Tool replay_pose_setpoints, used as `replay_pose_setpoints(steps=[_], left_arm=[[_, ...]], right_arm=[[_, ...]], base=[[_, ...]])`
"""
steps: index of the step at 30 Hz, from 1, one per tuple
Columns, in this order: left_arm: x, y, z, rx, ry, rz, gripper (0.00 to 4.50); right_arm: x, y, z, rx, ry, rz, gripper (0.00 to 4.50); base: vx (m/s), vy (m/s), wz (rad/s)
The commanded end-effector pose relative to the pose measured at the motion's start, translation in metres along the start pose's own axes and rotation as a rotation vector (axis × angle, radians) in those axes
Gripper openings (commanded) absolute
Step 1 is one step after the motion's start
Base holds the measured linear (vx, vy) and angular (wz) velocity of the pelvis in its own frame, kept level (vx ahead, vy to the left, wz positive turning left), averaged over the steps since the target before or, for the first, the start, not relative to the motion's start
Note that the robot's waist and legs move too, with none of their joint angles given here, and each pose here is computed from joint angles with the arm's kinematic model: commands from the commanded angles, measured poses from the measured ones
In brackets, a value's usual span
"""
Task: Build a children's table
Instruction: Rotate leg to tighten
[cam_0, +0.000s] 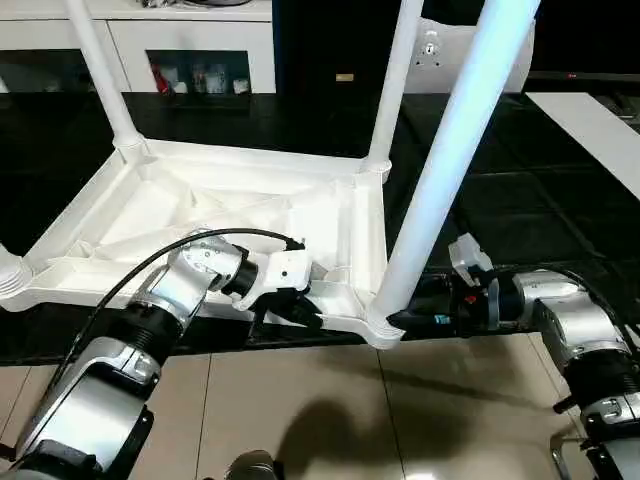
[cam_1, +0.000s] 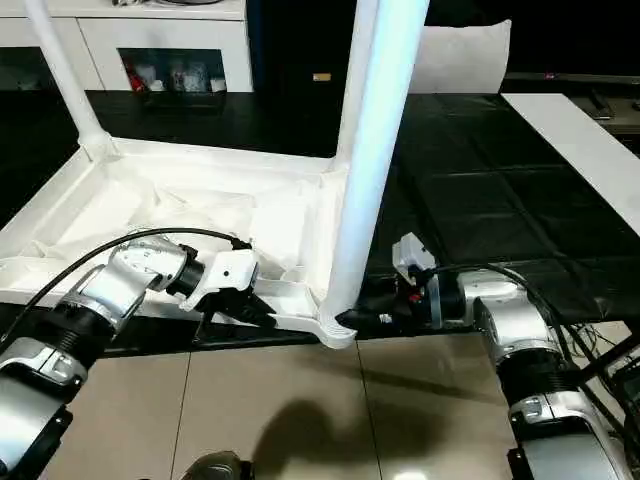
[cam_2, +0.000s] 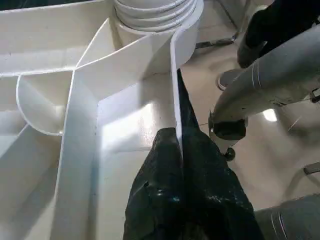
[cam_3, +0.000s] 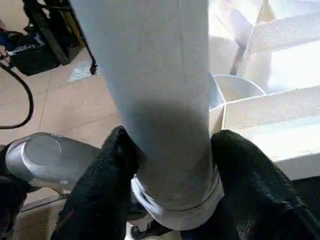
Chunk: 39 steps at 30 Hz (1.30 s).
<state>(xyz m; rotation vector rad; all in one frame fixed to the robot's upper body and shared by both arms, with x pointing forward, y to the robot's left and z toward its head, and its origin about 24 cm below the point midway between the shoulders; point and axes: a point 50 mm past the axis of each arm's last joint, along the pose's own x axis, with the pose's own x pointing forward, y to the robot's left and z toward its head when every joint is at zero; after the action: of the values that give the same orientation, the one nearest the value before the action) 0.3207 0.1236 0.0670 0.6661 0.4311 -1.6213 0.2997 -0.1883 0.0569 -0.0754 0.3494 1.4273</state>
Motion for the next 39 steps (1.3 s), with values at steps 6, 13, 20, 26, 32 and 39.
replay_pose_setpoints(steps=[6,13,20,26,32,39], left_arm=[[0.006,-0.006,0.001,0.026,0.024,-0.073,0.0],[0.007,-0.007,0.0,0.02,0.024,-0.065,0.0],[0.007,-0.007,-0.001,0.018,0.027,-0.059,0.0],[0.006,-0.007,-0.002,0.016,0.033,-0.056,0.0],[0.006,-0.006,-0.002,0.012,0.034,-0.052,0.0],[0.008,-0.004,0.002,-0.073,-0.033,-0.025,0.0]], right_arm=[[0.007,0.0,0.0,-0.01,-0.003,0.025,2.03],[0.016,0.0,-0.002,0.01,0.0,0.008,1.97],[0.02,0.001,0.001,0.068,-0.017,0.031,2.76],[0.02,0.0,0.0,0.059,-0.009,0.018,2.73],[0.017,0.0,0.002,0.077,-0.017,0.029,2.46],[0.02,-0.002,0.011,0.131,-0.094,-0.031,2.4]], base=[[0.0,0.0,0.0],[0.0,0.0,0.0],[0.0,0.0,0.0],[0.0,0.0,0.0],[0.0,0.0,0.0],[0.0,0.0,0.0]])
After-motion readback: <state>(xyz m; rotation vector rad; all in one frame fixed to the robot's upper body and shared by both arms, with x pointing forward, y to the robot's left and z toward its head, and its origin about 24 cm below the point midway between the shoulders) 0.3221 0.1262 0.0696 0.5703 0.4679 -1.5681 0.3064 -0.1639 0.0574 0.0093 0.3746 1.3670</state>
